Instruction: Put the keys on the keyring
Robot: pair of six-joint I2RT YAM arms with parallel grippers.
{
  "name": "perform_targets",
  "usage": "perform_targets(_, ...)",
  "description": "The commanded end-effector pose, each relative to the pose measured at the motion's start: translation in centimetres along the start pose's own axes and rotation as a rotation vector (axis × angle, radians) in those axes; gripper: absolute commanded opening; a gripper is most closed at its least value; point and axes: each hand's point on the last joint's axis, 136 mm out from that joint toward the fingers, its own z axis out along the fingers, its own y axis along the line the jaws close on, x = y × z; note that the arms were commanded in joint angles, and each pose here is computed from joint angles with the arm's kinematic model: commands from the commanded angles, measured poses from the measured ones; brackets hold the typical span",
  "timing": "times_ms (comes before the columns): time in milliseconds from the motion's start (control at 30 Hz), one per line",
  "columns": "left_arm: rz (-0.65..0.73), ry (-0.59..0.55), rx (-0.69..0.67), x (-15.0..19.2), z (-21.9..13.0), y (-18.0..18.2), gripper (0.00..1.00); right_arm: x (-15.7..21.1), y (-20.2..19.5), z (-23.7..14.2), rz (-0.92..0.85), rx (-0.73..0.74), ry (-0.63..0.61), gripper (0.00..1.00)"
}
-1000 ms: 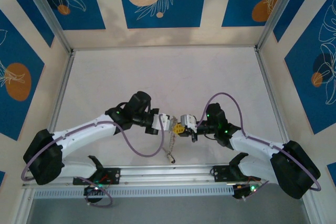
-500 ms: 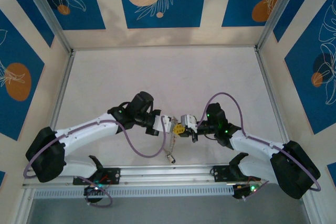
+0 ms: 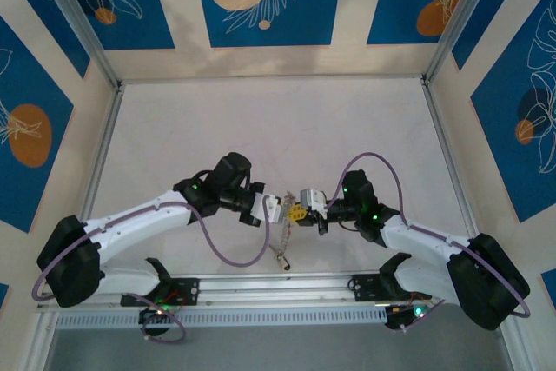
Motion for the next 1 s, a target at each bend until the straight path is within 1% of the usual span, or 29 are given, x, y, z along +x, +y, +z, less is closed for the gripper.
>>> perform_targets(0,0.037,-0.007,0.054,-0.2,0.2,-1.6,0.00,-2.1,-0.4,-0.2,-0.038,-0.006,-0.055,0.00)
perform_targets(400,0.088,0.057,0.083,0.6,0.8,-2.5,0.00,-2.2,-0.7,-0.5,-0.030,0.005,-0.066,0.00)
perform_targets(600,0.127,0.041,0.076,0.3,0.8,-2.9,0.00,-2.2,-0.9,-0.6,-0.023,0.009,-0.068,0.00)
perform_targets(967,0.171,0.079,0.090,1.0,1.2,-3.5,0.00,-2.2,-1.4,-1.1,-0.001,0.032,-0.079,0.00)
